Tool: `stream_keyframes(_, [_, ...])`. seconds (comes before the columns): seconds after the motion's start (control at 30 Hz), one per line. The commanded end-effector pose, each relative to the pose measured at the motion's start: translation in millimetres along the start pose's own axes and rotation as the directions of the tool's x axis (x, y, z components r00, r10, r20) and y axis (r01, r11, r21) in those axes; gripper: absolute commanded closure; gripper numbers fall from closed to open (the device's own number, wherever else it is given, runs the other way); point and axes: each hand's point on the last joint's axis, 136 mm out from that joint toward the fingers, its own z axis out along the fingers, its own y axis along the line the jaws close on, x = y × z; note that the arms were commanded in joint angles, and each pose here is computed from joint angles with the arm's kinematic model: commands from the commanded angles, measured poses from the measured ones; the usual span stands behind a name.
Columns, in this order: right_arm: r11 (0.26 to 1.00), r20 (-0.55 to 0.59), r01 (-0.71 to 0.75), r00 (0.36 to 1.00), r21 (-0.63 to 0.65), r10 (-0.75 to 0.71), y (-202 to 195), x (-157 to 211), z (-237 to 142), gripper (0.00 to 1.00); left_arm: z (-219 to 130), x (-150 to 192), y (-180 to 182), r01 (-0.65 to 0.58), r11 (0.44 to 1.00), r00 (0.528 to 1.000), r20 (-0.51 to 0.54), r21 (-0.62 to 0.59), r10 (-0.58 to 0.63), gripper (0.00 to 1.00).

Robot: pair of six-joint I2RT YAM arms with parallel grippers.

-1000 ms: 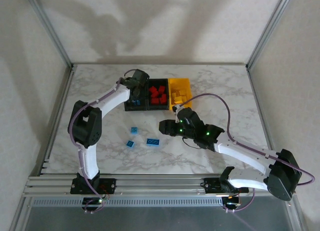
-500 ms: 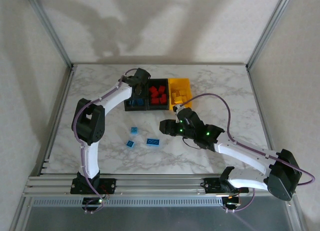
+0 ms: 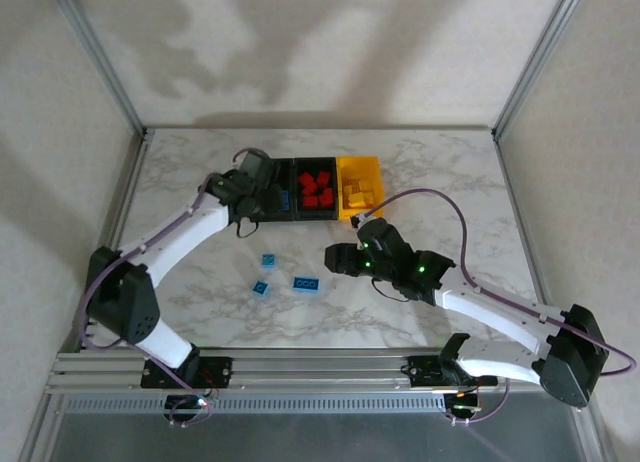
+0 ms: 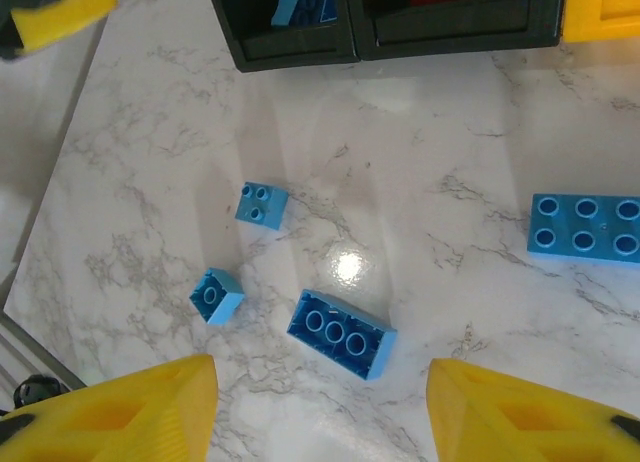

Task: Sort the legos into containers by color

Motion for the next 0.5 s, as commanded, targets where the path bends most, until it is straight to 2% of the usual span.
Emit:
stream_keyframes(0.0, [0.998, -0.037, 0.055, 0.998, -0.017, -0.056, 2, 11, -3, 0.42, 7, 45, 7, -0.038, 0.999, 0.993, -0.11, 0.03, 0.041, 0.34])
stream_keyframes(0.23, [0.995, -0.101, 0.098, 0.99, -0.023, -0.099, 4, 20, 7, 0.42, 20, 88, 14, 0.003, 0.998, 0.987, -0.159, 0.064, 0.007, 0.28])
stream_keyframes(0.47, [0.996, -0.114, 0.088, 0.989, -0.014, -0.089, 5, 20, 14, 0.42, 43, 112, 21, -0.064, 0.998, 0.975, -0.212, -0.021, 0.059, 0.23])
